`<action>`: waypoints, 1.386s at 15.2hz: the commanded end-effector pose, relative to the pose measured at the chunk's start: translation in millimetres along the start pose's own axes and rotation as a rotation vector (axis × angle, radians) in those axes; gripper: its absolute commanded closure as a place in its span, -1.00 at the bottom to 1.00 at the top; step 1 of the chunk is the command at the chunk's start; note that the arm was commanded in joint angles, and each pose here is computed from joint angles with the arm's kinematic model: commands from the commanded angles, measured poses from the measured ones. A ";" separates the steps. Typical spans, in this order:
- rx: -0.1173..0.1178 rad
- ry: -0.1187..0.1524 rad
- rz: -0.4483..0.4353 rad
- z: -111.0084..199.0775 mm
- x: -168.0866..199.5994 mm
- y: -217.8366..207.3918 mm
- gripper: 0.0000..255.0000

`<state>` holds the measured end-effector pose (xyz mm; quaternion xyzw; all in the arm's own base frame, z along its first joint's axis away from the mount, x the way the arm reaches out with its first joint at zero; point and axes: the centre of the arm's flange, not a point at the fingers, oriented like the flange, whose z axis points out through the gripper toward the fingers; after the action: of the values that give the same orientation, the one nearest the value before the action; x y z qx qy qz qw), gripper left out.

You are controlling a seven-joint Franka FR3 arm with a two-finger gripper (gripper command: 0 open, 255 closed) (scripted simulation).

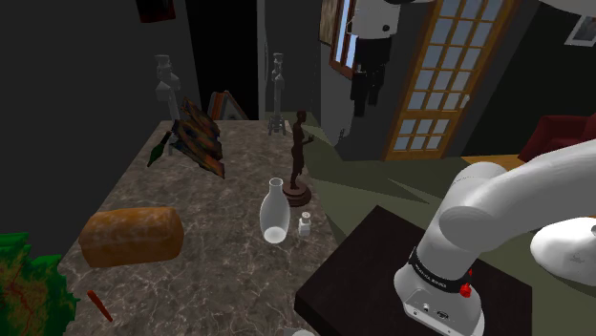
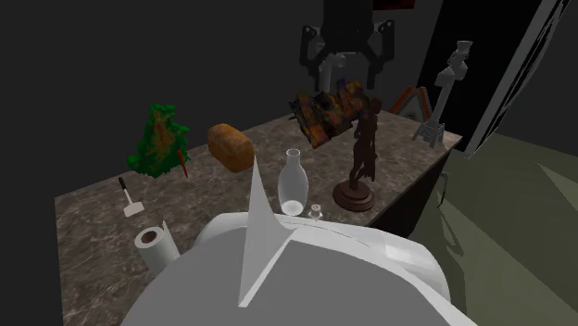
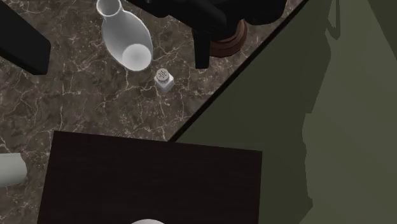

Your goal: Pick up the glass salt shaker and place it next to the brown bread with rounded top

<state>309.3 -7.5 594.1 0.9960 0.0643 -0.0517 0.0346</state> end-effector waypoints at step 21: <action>-0.026 0.072 0.013 245.3 82.5 -35.2 -1.00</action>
<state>359.9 17.0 354.5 0.9970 0.0598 -0.0181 0.0454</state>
